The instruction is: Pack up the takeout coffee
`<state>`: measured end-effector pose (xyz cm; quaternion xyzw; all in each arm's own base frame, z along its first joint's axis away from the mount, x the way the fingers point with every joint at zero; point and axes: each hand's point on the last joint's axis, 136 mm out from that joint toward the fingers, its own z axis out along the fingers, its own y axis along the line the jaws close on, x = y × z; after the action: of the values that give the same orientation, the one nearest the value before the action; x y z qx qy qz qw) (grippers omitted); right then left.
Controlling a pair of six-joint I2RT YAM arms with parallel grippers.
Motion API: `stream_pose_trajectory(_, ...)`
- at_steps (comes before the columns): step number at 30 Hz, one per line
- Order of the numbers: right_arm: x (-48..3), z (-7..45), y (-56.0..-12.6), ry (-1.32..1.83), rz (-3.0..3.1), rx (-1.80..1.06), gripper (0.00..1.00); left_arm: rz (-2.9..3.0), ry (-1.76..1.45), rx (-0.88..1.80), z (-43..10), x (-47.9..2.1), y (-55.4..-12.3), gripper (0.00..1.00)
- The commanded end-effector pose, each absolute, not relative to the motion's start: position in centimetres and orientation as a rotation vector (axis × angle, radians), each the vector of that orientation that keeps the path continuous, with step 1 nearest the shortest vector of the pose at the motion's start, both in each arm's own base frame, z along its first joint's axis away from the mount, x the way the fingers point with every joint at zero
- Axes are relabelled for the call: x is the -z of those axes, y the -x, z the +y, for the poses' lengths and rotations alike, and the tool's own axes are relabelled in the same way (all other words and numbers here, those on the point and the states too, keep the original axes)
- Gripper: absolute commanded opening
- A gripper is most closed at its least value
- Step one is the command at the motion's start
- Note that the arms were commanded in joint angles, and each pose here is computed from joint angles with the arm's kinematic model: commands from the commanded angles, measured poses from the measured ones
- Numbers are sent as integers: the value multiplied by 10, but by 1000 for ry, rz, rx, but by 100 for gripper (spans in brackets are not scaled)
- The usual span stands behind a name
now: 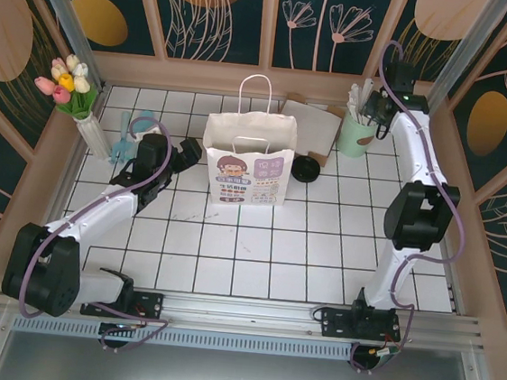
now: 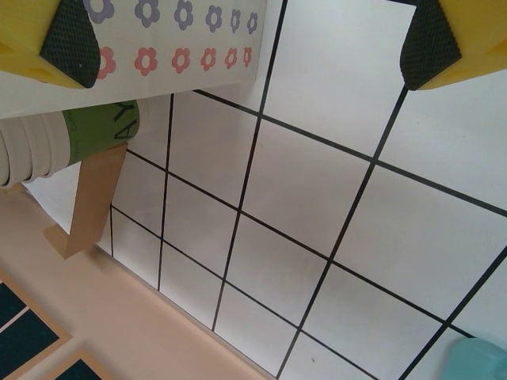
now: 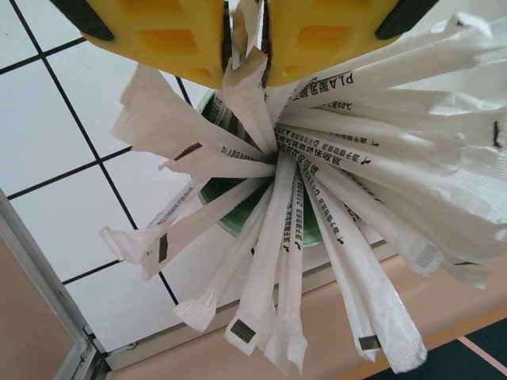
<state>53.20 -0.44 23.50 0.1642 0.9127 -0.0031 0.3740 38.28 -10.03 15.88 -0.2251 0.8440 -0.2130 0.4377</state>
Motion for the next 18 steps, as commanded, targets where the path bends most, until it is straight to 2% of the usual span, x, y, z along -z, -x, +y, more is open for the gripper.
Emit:
stream_pose_trajectory(1,-258,-9,-523,-406,2297,28,19,2053,543,566,-105,-174,-393,99)
stream_pose_trajectory(8,-251,-11,-520,-407,2310,41,22,2050,541,570,-105,-175,-393,99)
stream_pose_trajectory(13,-252,-10,-523,-394,2302,39,16,2053,541,567,-105,-174,-393,99)
stream_pose_trajectory(18,-260,-11,-527,-360,2282,56,16,2054,541,569,-105,-174,-393,99)
